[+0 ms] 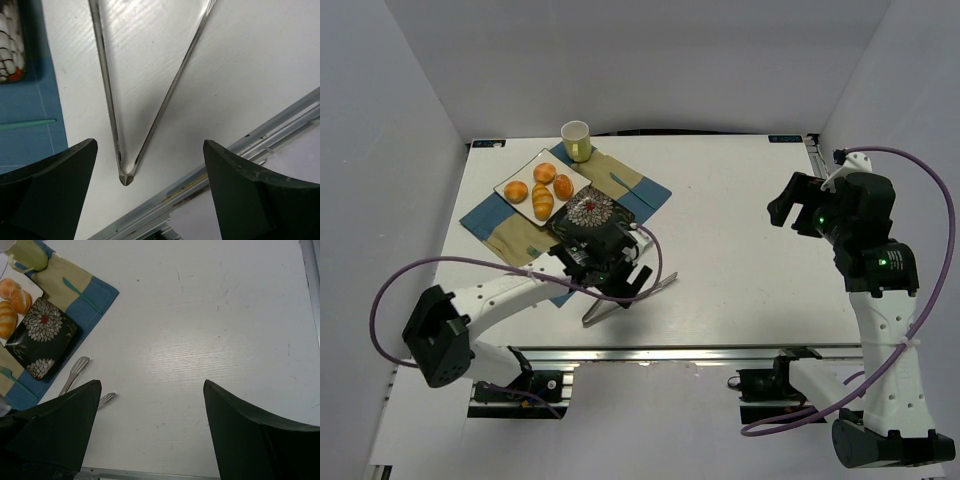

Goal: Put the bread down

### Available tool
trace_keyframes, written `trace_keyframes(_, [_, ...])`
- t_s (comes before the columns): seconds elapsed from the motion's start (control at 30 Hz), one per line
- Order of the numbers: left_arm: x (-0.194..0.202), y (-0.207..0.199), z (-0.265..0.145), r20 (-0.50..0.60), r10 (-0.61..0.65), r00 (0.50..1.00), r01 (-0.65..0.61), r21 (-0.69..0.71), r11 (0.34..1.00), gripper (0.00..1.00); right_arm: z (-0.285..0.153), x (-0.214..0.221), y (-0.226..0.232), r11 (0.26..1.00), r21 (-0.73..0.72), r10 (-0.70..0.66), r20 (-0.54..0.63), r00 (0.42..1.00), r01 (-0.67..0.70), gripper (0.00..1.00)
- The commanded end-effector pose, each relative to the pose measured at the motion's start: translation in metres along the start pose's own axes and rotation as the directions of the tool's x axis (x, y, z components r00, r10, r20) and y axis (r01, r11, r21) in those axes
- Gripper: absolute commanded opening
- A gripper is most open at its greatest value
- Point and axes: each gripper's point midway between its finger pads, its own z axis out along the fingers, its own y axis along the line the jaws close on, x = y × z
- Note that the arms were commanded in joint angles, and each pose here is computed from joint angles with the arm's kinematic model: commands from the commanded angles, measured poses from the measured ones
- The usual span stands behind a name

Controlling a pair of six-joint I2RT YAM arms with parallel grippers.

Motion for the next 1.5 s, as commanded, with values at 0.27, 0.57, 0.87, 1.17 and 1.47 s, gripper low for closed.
trace_keyframes(0.27, [0.012, 0.009, 0.036, -0.039, 0.199, 0.979, -0.202, -0.105, 0.974, 0.98, -0.014, -0.010, 0.009, 1.000, -0.031, 0.001, 0.033, 0.999, 0.000, 0.89])
trace_keyframes(0.57, [0.029, -0.006, 0.066, -0.099, 0.253, 0.962, -0.254, -0.004, 0.967, 0.98, -0.013, -0.008, 0.008, 1.000, -0.029, -0.002, 0.022, 1.000, 0.003, 0.89])
trace_keyframes(0.87, [0.045, -0.001, 0.080, -0.153, 0.255, 0.955, -0.257, 0.008, 0.966, 0.98, -0.011, -0.005, 0.006, 1.000, -0.020, -0.007, 0.012, 1.000, 0.007, 0.89])
trace_keyframes(1.17, [0.049, 0.002, 0.090, -0.168, 0.162, 0.972, -0.154, 0.062, 0.986, 0.98, -0.009, -0.003, 0.006, 1.000, -0.024, 0.001, 0.006, 1.000, 0.000, 0.89])
trace_keyframes(1.47, [0.060, 0.009, 0.097, -0.182, 0.092, 0.979, -0.090, 0.022, 0.996, 0.96, -0.007, -0.001, 0.006, 1.000, -0.026, 0.002, 0.004, 1.000, -0.002, 0.89])
